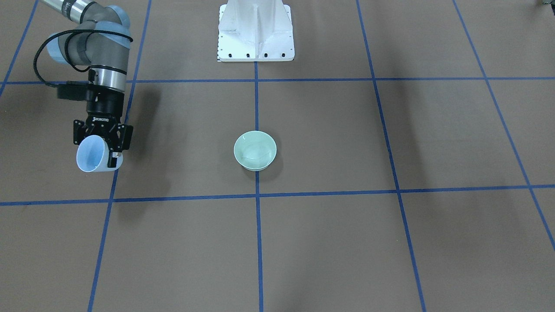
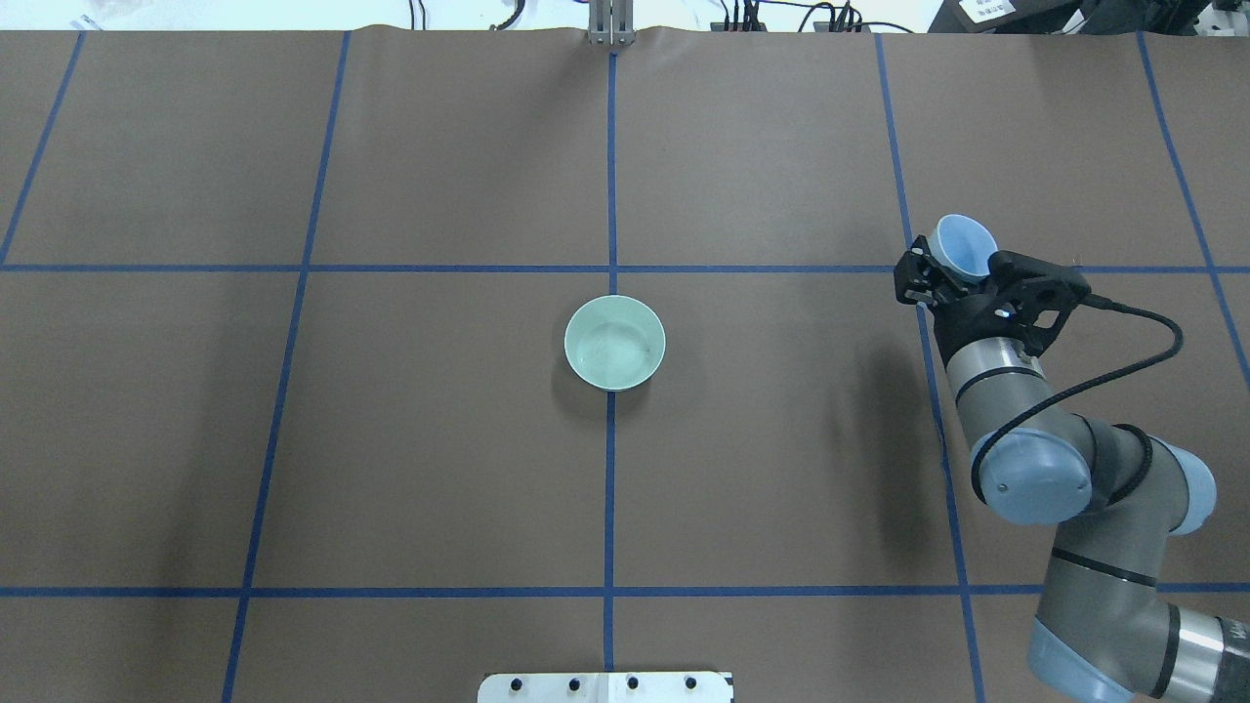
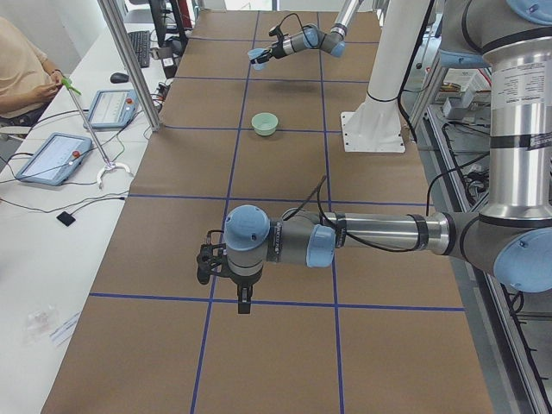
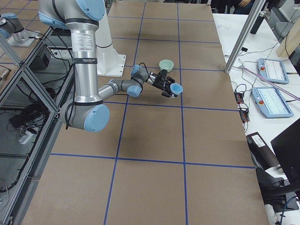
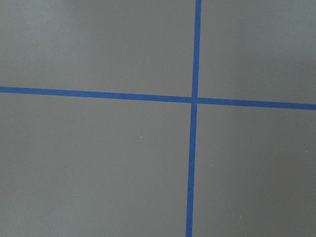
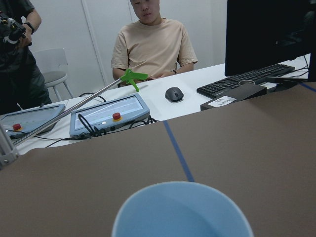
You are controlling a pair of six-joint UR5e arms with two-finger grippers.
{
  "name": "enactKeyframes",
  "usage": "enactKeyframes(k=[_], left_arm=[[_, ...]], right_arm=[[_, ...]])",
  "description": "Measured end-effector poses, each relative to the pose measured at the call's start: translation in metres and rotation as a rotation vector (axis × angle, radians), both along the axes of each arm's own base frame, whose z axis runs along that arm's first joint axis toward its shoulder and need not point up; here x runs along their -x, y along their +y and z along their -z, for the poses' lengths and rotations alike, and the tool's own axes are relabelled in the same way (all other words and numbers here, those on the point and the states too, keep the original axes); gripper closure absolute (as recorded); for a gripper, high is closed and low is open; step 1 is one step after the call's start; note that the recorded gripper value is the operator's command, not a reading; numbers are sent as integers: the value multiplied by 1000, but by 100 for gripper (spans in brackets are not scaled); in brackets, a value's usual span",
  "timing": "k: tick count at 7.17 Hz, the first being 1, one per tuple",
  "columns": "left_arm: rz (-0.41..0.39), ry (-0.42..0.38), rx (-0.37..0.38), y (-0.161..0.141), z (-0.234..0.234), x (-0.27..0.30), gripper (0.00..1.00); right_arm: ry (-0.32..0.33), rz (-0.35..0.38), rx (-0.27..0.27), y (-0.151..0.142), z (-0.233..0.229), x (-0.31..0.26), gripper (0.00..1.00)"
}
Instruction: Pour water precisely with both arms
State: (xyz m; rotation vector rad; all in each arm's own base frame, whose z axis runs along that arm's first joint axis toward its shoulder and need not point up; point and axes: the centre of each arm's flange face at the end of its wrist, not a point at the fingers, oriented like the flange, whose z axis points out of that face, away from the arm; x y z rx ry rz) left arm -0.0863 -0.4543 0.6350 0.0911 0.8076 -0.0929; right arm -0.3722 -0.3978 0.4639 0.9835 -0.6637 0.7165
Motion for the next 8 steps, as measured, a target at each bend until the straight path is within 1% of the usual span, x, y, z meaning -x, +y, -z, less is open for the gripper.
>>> enactKeyframes(k=[2,3,4,5,6,8], left_arm=[[0,0,-3,-2,2,0,0],[0,0,-4,-3,3,0,0],[0,0,-5,-3,3,0,0],[1,0,-5,-4,4,0,0],[2,0,-5,-5,4,0,0],[3,0,-4,-5,4,0,0]], right_arm=[[54,-37,-16,5,-81,-18,100],[97,-47,-23,5,-116,-23,100],[148,-51,-28,5,-138,-27,56],[182,-54,-32,6,-149,-31,1],[202,-60,-36,7,-155,-34,0],[218,-69,-44,6,-157,-36,0]])
